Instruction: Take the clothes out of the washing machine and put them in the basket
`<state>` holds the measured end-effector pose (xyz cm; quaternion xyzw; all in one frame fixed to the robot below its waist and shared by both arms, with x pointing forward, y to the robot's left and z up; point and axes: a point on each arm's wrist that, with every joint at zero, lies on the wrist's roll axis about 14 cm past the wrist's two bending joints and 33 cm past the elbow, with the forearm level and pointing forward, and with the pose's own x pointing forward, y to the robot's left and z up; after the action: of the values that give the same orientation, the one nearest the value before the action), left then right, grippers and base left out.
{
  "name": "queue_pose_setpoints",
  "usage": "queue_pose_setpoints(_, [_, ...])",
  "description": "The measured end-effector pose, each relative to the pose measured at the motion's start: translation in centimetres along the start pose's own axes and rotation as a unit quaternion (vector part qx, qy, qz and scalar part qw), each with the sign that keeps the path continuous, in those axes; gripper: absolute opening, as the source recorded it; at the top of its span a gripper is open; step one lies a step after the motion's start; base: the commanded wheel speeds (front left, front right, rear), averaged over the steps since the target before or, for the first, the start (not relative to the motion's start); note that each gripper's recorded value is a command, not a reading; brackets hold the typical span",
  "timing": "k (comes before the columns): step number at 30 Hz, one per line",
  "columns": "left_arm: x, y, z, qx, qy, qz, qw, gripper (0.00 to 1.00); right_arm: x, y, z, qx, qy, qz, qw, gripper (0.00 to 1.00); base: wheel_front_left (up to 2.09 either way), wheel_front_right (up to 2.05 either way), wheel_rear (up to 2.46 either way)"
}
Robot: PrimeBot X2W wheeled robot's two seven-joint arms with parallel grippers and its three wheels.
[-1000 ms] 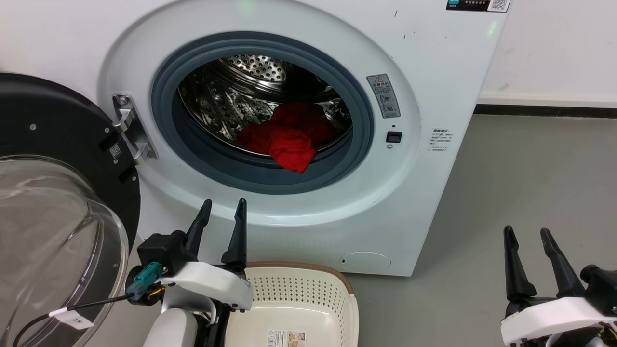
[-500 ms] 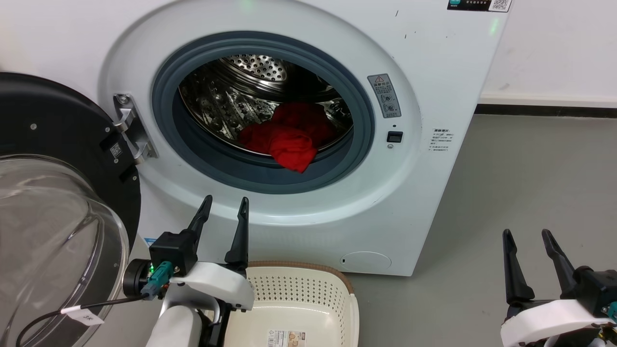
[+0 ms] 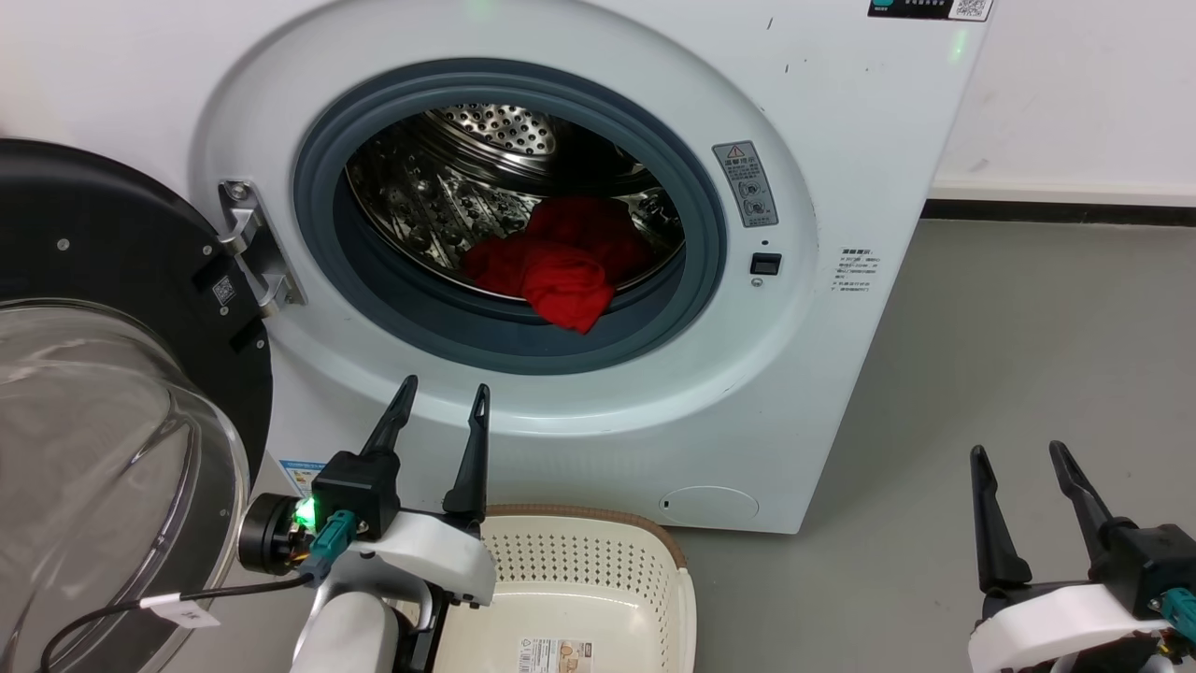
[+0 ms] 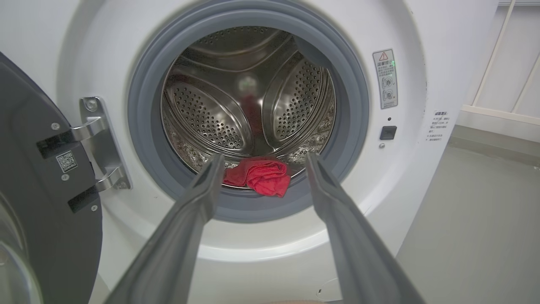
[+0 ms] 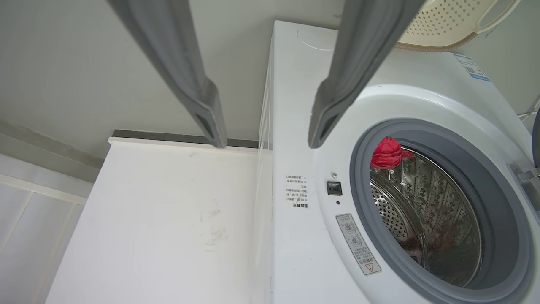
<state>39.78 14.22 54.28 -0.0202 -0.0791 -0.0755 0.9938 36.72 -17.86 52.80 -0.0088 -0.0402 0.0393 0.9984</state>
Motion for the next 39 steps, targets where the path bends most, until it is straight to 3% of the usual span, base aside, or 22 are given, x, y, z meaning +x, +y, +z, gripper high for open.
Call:
queue_pose_setpoints(24, [0.5, 0.5, -0.7, 0.018, 0.006, 0.010, 1.000, 1.00, 0.1, 0.2, -0.6, -0.017, 0.007, 0.004, 1.000, 1.00, 0.00, 0.00, 0.00])
queue_pose_setpoints(39, [10.4, 0.4, -4.0, 0.022, 0.026, 0.000, 0.999, 1.00, 4.7, 0.8, -2.6, -0.005, 0.017, 0.017, 1.000, 1.00, 0.00, 0.00, 0.00])
